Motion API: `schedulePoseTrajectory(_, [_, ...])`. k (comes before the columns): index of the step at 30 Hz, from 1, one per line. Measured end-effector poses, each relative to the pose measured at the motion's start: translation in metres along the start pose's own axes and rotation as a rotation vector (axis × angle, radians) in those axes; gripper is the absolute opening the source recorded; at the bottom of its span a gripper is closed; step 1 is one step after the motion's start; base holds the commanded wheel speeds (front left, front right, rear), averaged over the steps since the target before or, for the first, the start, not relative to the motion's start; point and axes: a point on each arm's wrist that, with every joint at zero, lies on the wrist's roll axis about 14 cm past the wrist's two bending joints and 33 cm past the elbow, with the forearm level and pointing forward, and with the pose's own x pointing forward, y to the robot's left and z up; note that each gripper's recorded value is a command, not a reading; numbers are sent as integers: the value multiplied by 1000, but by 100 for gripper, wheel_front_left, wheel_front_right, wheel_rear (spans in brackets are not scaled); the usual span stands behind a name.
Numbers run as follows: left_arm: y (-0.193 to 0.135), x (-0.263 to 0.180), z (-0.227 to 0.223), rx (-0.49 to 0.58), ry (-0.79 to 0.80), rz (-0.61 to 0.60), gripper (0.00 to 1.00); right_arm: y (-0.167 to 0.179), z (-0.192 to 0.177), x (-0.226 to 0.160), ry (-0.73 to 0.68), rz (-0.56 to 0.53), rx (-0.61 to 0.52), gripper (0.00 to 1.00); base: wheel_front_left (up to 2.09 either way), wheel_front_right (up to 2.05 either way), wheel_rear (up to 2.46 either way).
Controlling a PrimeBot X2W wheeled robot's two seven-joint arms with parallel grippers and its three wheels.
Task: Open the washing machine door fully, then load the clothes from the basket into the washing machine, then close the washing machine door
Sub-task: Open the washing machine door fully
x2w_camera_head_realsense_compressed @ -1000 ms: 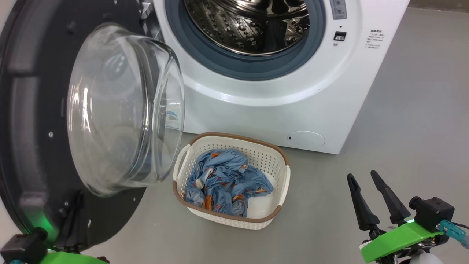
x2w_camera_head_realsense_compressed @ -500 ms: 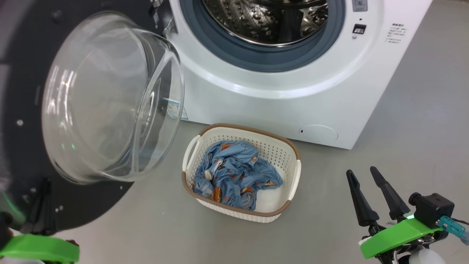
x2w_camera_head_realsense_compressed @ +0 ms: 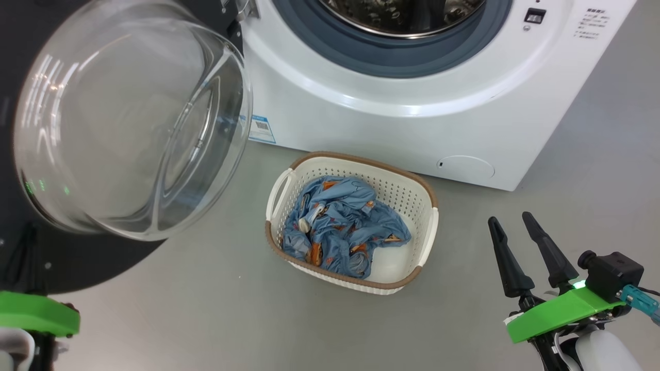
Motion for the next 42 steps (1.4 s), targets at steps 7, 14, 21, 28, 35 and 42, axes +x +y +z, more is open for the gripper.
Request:
schedulePoseTrajectory(7, [15,12,-2,49,40,16,0,1,-11,6,23,7,15,100,0,0,0])
schedulePoseTrajectory(14, [27,18,-9,71,78,37,0,5,-11,16,14,23,20,100,0,0,0])
schedulePoseTrajectory(21, [35,22,-14,89,98,57,0,5,-13,17,19,23,22,100,0,0,0])
schedulePoseTrajectory(28, [37,24,-15,84,97,61,0,5,-12,16,19,23,20,100,0,0,0])
schedulePoseTrajectory(35, [36,22,-17,88,99,55,0,7,-10,17,14,28,18,100,0,0,0])
schedulePoseTrajectory(42, [34,21,-17,89,98,44,0,8,-9,17,12,32,17,100,0,0,0])
